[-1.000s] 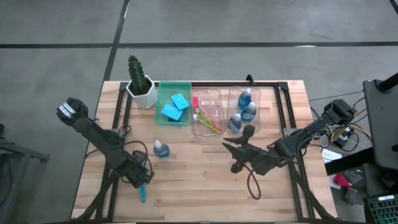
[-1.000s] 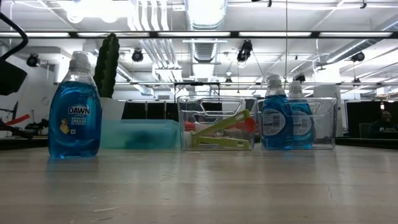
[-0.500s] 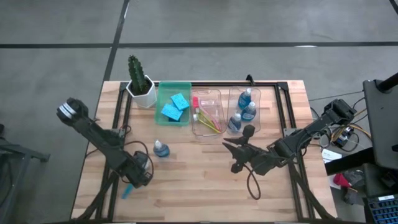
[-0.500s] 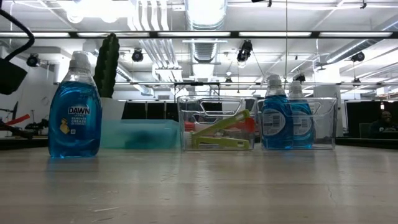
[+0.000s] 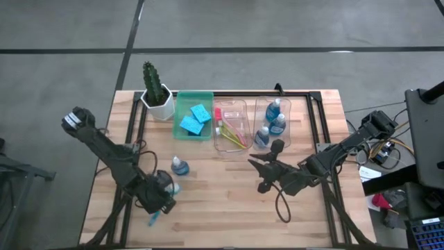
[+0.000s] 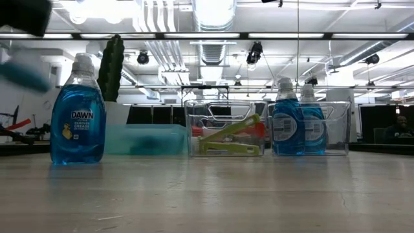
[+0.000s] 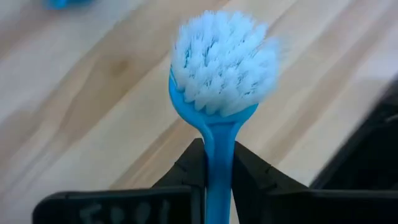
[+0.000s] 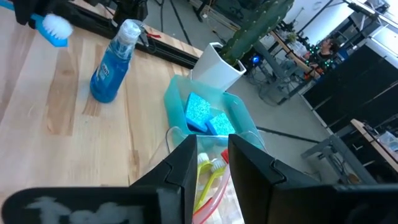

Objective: Pick & Place Kitchen Sink Supplies
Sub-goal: Put the blue dish brush into the left transparent bin

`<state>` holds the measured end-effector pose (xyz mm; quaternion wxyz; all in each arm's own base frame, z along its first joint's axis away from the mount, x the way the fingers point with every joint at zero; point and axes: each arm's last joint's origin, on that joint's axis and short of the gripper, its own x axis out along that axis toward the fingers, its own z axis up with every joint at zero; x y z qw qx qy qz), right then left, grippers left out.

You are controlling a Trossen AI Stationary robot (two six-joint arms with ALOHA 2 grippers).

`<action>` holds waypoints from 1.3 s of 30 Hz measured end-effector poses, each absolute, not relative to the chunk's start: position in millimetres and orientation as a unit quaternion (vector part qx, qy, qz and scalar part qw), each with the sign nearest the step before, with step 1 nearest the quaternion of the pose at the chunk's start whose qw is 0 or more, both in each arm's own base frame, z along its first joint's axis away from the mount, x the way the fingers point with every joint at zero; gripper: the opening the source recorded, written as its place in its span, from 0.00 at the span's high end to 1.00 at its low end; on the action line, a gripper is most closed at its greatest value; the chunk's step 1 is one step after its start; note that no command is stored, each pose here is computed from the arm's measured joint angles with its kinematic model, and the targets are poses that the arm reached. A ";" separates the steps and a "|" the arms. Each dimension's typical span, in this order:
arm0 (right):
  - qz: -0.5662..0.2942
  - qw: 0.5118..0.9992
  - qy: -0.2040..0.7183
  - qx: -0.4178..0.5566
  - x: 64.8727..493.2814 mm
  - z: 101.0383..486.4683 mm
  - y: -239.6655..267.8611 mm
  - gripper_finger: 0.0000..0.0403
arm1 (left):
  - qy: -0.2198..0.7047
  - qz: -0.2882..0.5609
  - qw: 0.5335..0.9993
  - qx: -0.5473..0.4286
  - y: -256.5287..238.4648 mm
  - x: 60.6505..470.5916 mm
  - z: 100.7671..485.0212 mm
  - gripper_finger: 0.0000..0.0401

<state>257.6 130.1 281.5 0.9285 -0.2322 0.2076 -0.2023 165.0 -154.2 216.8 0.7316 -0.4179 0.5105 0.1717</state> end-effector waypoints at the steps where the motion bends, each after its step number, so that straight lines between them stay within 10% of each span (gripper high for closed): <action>1: -0.202 0.928 0.208 -0.233 257.6 281.4 130.1 0.78 | 0.489 0.167 0.749 -0.416 -154.6 168.8 221.9 0.90; 9: -0.199 0.925 0.210 -0.246 257.6 281.6 130.1 0.82 | 0.292 0.151 0.875 -0.355 -157.3 197.9 259.1 0.82; 16: -0.199 0.926 0.210 -0.244 257.4 281.6 130.5 0.83 | 0.196 0.163 0.915 -0.312 -153.1 212.9 271.6 0.93; 28: -0.199 0.924 0.212 -0.247 256.9 281.2 130.3 0.78 | 0.205 0.106 0.930 -0.288 -162.1 233.8 261.8 0.93; 39: -0.194 0.920 0.220 -0.259 254.9 283.1 132.0 0.80 | 0.252 0.115 0.939 -0.204 -177.9 294.0 215.7 0.72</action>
